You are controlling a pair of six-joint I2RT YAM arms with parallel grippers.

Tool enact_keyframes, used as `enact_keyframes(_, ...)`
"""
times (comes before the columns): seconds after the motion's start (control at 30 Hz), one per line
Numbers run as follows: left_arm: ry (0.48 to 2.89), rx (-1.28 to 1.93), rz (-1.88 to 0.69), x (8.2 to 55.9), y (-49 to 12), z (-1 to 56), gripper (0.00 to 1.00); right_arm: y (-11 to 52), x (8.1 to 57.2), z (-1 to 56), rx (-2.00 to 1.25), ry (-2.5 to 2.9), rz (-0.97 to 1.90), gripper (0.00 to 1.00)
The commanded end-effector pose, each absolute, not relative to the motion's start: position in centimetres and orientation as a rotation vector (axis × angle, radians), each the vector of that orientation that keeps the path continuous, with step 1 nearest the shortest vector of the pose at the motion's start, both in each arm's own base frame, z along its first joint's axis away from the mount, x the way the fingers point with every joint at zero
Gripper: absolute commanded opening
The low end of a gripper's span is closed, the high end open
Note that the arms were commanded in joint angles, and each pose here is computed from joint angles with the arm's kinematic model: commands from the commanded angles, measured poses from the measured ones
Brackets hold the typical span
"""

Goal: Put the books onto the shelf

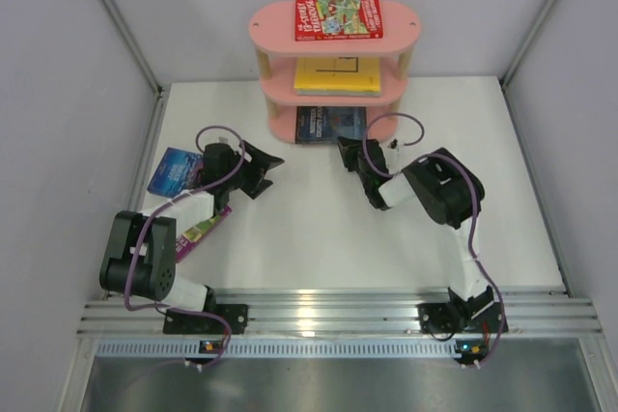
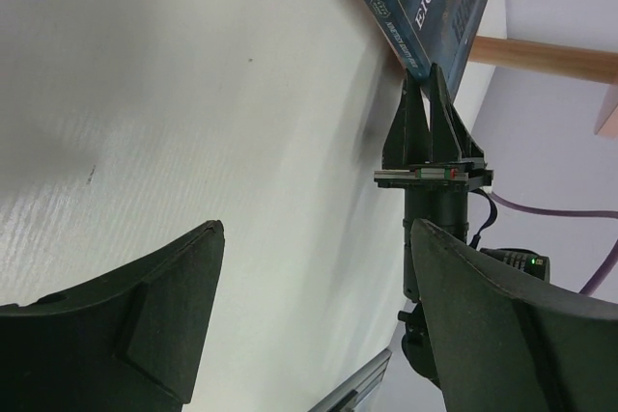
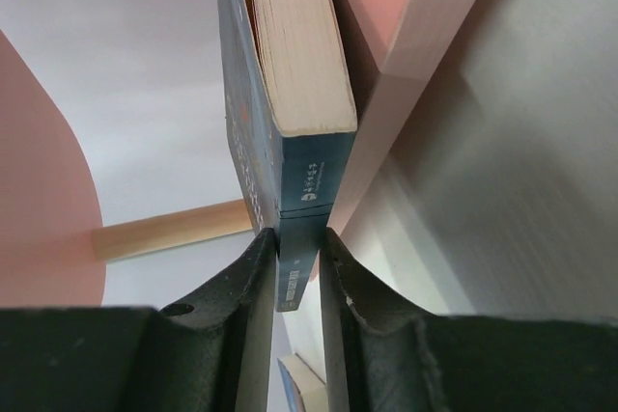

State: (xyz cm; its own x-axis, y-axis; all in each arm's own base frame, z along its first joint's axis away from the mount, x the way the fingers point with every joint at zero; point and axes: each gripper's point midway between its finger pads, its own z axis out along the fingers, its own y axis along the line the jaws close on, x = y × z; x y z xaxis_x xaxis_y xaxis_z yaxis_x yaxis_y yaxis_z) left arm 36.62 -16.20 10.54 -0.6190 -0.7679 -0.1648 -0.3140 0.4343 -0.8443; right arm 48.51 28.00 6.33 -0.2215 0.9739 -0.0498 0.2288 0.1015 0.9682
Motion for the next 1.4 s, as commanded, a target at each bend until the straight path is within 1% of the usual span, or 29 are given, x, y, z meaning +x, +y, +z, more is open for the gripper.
enact_keyframes(0.0,2.111,-0.862,-1.108,36.9,-15.8,11.9,0.83,27.8,50.0,8.4,1.201,1.504,1.206,0.13)
enact_keyframes(0.07,2.113,-0.861,-1.106,36.9,-15.8,11.9,0.82,27.9,50.3,8.6,1.202,1.497,1.208,0.08)
enact_keyframes(0.13,2.113,-0.862,-1.103,37.0,-15.7,12.0,0.82,27.8,50.5,8.8,1.204,1.487,1.206,0.05)
enact_keyframes(0.37,2.111,-0.848,-1.073,37.6,-15.4,12.2,0.82,27.4,51.0,9.4,1.234,1.446,1.198,0.0)
enact_keyframes(0.67,2.116,-0.852,-1.062,37.9,-15.3,11.9,0.82,26.0,51.4,9.7,1.296,1.38,1.157,0.0)
enact_keyframes(1.13,2.13,-0.849,-1.039,38.3,-15.1,11.3,0.81,27.2,52.7,9.9,1.363,1.342,1.15,0.0)
enact_keyframes(1.37,2.127,-0.854,-1.024,38.4,-14.8,11.1,0.81,27.6,52.9,9.7,1.336,1.374,1.148,0.0)
